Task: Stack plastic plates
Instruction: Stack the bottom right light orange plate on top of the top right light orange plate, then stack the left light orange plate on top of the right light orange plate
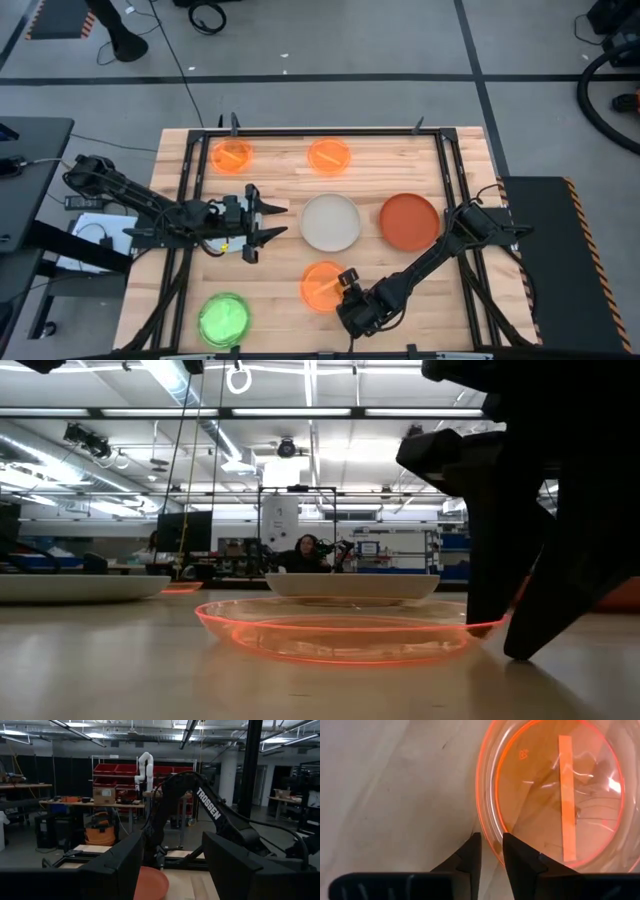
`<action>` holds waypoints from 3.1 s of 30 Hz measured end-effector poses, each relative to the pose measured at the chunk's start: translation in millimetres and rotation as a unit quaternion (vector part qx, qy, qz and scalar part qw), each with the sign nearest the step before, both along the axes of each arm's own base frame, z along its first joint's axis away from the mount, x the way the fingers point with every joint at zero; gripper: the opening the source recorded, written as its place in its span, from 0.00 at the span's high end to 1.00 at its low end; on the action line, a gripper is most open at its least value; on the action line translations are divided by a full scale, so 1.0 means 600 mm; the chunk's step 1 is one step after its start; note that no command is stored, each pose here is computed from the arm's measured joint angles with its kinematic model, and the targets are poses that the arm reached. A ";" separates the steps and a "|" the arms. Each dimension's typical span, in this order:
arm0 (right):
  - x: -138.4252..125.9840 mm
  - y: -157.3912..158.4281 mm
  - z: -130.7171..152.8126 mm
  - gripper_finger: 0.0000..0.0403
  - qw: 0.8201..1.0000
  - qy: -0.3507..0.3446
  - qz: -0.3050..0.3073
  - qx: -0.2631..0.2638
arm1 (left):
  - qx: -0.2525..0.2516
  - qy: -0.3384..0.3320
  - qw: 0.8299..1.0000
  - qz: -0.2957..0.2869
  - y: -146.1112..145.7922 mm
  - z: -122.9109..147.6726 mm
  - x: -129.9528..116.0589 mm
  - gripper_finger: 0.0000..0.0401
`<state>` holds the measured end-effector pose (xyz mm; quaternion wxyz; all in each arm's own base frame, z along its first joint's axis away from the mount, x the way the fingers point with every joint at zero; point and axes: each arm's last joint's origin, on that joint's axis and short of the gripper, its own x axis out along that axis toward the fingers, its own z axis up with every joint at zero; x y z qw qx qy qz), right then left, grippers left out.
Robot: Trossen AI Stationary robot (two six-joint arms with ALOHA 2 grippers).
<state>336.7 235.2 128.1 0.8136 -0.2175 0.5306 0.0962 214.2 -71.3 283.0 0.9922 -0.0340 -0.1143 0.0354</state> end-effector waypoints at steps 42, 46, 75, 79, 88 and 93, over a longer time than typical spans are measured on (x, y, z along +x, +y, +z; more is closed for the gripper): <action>0.060 -0.402 0.293 0.99 0.989 -0.009 -0.097 -0.114 | 0.052 0.061 0.994 0.070 -0.004 0.002 -0.033 0.47; 0.085 -0.520 0.246 0.99 0.989 0.013 -0.122 -0.086 | 0.033 0.101 0.989 0.101 0.024 -0.013 -0.022 0.47; 0.132 -0.661 0.067 0.90 0.984 0.069 -0.151 -0.067 | -0.016 0.115 0.979 0.165 0.093 -0.008 -0.032 0.47; 0.137 -0.660 0.086 0.82 0.983 0.045 -0.155 -0.086 | -0.032 0.124 0.972 0.198 0.115 -0.013 -0.032 0.47; 0.128 -0.655 0.111 0.61 0.982 0.048 -0.159 -0.095 | -0.092 0.185 0.940 0.272 0.164 -0.040 -0.041 0.47; 0.104 -0.626 0.141 0.57 0.975 0.085 -0.185 -0.086 | -0.123 0.237 0.916 0.299 0.178 -0.062 -0.050 0.47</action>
